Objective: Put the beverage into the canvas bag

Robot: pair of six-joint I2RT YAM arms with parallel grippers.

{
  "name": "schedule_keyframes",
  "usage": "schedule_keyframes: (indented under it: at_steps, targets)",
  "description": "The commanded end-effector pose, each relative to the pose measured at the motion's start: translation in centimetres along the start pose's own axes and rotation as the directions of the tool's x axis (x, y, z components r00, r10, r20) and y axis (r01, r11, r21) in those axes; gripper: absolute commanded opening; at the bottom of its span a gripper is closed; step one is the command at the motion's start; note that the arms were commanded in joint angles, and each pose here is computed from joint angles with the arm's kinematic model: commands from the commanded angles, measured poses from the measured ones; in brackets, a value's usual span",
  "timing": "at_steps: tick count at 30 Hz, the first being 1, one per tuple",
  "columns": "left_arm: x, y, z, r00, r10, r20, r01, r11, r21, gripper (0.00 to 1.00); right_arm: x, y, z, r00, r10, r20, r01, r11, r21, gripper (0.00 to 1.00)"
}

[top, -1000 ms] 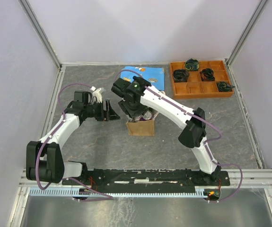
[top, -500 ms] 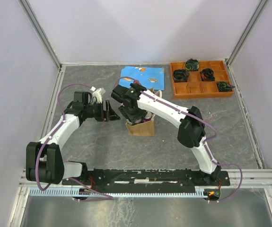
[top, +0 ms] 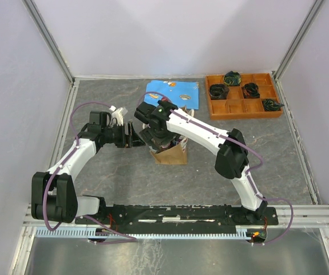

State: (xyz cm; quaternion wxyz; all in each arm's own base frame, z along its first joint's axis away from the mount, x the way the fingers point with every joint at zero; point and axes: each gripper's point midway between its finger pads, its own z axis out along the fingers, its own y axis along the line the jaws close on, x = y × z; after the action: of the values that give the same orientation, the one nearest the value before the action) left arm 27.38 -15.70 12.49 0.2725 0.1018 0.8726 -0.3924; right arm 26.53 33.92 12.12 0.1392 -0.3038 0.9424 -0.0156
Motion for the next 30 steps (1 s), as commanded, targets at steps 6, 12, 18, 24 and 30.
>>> schedule_keyframes:
  at_steps: [6, 12, 18, 24, 30]
  targets:
    - [-0.5, -0.6, -0.3, 0.996, 0.091, 0.021, -0.091, 0.995, 0.033, 0.77, -3.8, -0.2, -7.4, 0.978, 0.06, 0.197, -0.05, 0.997, -0.057, 0.99]
    - [-0.6, -0.6, -0.4, 0.996, 0.091, 0.019, -0.092, 0.995, 0.031, 0.77, -5.7, -0.3, -11.7, 0.935, 0.121, 0.332, -0.083, 0.989, -0.124, 0.99]
    - [-1.0, -0.7, -0.4, 0.995, 0.1, 0.028, -0.101, 0.995, 0.024, 0.77, -6.8, -2.3, -15.7, 0.843, 0.224, 0.489, -0.173, 0.974, -0.148, 0.99]
    - [-2.8, -1.3, -0.7, 0.991, 0.113, 0.067, -0.114, 0.993, 0.025, 0.77, -5.2, -6.0, -16.9, 0.776, 0.299, 0.556, -0.318, 0.946, -0.064, 0.99]
    - [-6.2, -2.7, -2.2, 0.975, 0.164, 0.151, -0.165, 0.986, -0.01, 0.77, -3.2, -8.6, -17.7, 0.723, 0.347, 0.597, -0.423, 0.906, -0.014, 0.99]
